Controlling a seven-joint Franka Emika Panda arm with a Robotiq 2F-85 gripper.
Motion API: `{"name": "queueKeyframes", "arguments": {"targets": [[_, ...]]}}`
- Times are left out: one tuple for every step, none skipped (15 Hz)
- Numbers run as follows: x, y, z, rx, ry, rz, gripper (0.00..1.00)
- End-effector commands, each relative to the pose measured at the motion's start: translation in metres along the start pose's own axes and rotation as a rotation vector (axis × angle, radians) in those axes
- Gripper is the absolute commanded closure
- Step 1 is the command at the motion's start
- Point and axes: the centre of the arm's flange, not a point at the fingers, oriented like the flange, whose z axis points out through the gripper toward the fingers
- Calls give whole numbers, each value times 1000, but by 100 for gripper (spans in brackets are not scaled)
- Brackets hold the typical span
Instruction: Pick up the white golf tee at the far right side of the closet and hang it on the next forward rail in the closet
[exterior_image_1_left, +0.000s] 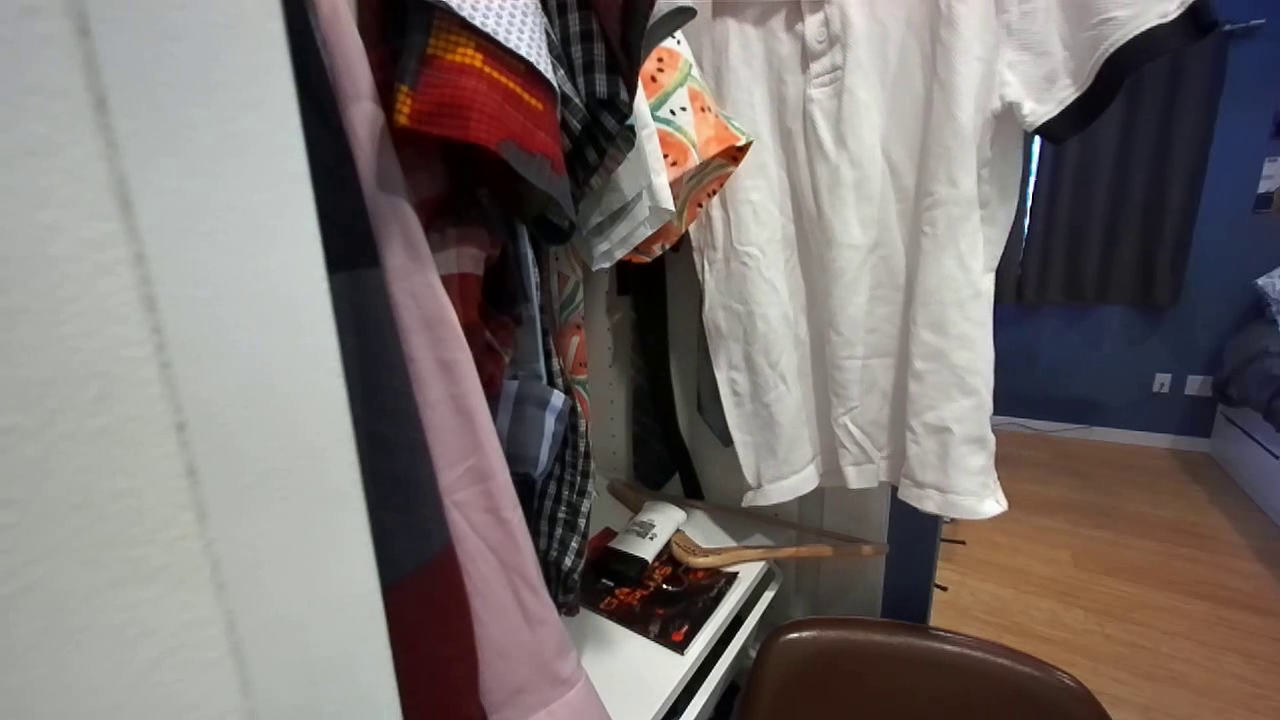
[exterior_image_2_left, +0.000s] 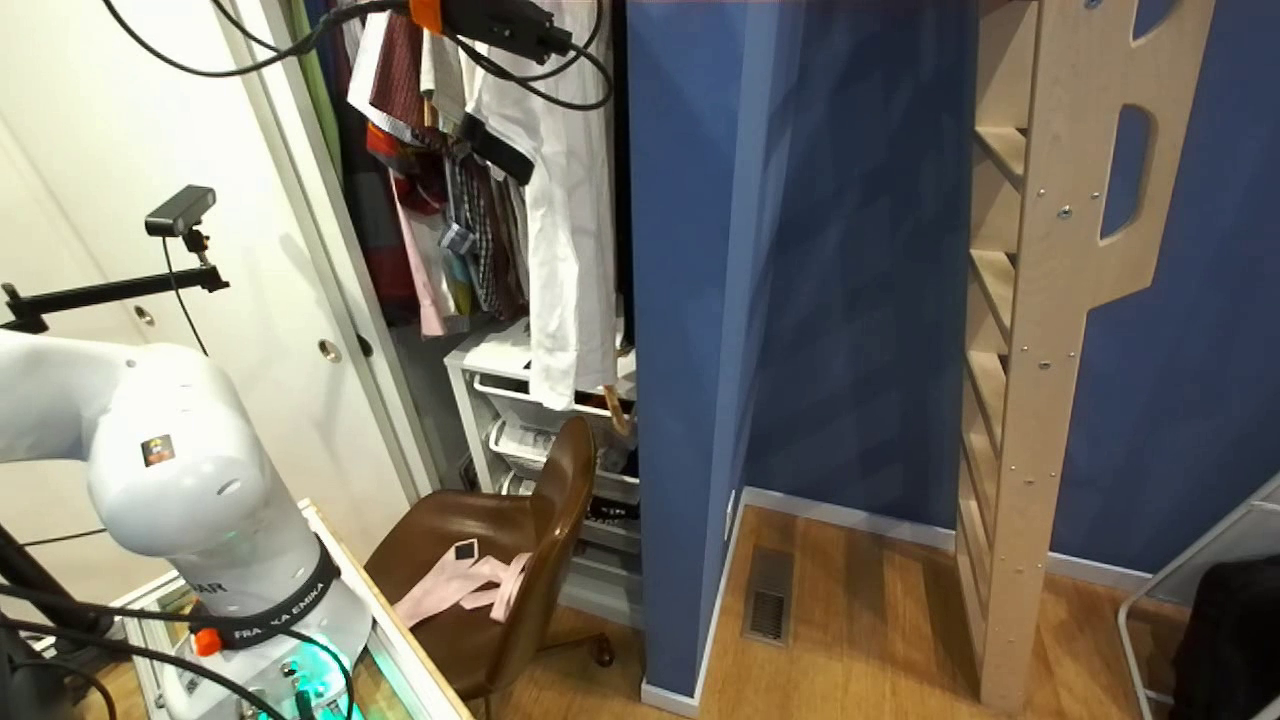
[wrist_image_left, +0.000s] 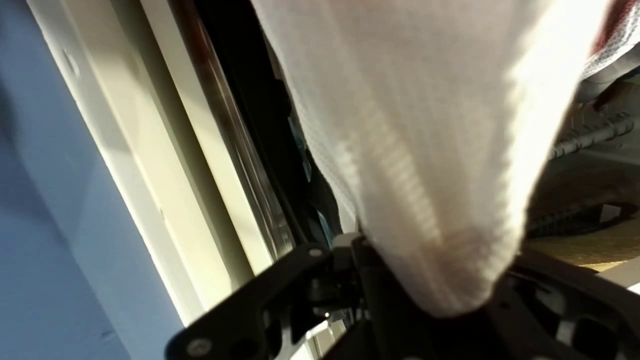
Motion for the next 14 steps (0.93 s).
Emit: {"name": "queueKeyframes", "arguments": {"targets": [[18,4,4,-20,43,-6,95],[18,5,4,-24,42,-5,95],[19,5,4,-25,41,-8,94],[20,4,4,-24,46,-7,57],[21,1,4,-15,45,-5,56],[26,-5,3,0,41,-9,51],[31,-11,0,7,40,-25,44],[38,-17,-2,13,41,-39,37],[44,-25,-6,19,34,-59,29],[50,-32,-10,24,20,-77,23],[55,-39,-14,30,3,-96,16],[60,-46,-17,31,-11,-122,9],[66,-53,-21,31,-30,-143,2],[70,-59,-25,24,-46,-161,0]]}}
